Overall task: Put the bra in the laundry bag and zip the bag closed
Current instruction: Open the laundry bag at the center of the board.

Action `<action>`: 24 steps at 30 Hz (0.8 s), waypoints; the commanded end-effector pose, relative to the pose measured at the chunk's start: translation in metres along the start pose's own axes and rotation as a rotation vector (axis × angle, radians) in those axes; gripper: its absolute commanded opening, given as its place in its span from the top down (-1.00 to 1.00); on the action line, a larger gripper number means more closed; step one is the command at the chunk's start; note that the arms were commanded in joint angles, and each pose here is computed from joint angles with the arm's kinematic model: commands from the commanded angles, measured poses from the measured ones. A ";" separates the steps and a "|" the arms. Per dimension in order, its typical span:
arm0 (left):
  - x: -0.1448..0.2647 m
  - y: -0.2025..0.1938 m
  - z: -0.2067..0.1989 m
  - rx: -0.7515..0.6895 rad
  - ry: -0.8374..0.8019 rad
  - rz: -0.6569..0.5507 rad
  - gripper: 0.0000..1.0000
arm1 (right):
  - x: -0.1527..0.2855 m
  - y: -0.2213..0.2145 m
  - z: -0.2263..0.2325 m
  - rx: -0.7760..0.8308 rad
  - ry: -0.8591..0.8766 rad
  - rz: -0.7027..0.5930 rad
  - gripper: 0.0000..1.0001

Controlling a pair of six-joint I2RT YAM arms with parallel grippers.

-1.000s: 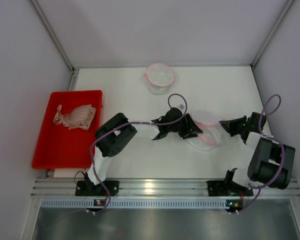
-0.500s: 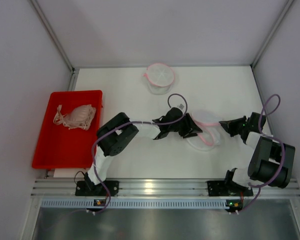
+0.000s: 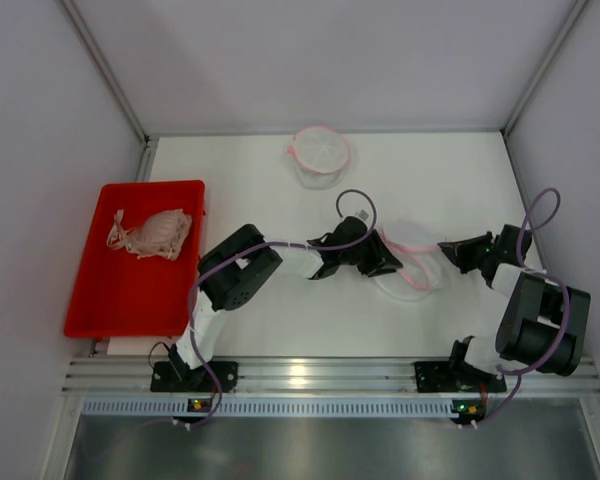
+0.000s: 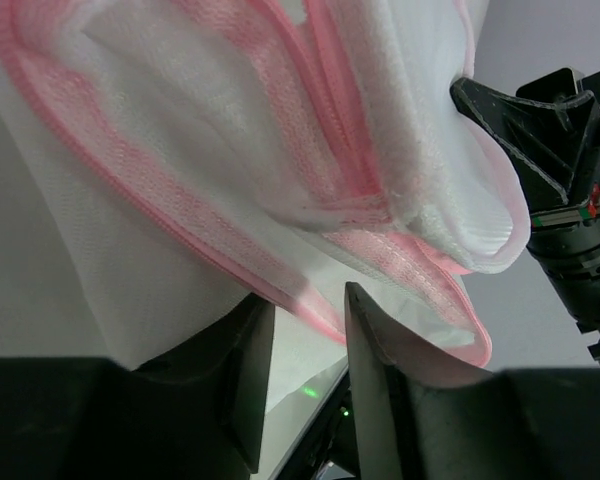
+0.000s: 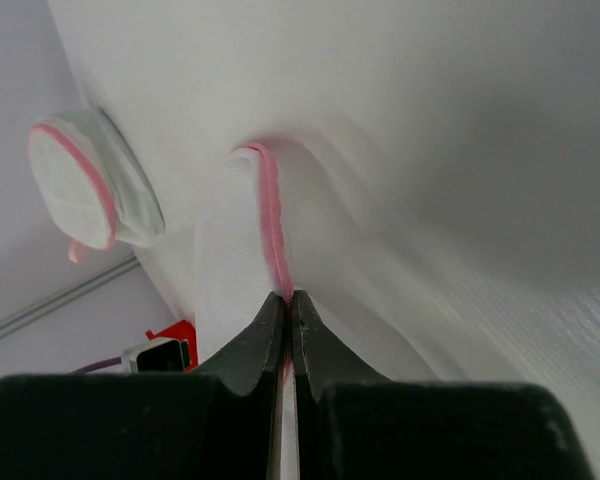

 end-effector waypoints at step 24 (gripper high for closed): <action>0.145 0.039 -0.002 -0.293 0.134 -0.002 1.00 | 0.031 0.080 0.014 0.244 0.002 -0.197 1.00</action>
Point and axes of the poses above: each gripper's point midway between its finger pads, its own x axis back along the fingers, its own z axis along the line the jaws close on, y = z × x, the point moved 1 cm from there along x, back along the fingers, and after that the axes turned 10 degrees about x, right-handed, at the moved point
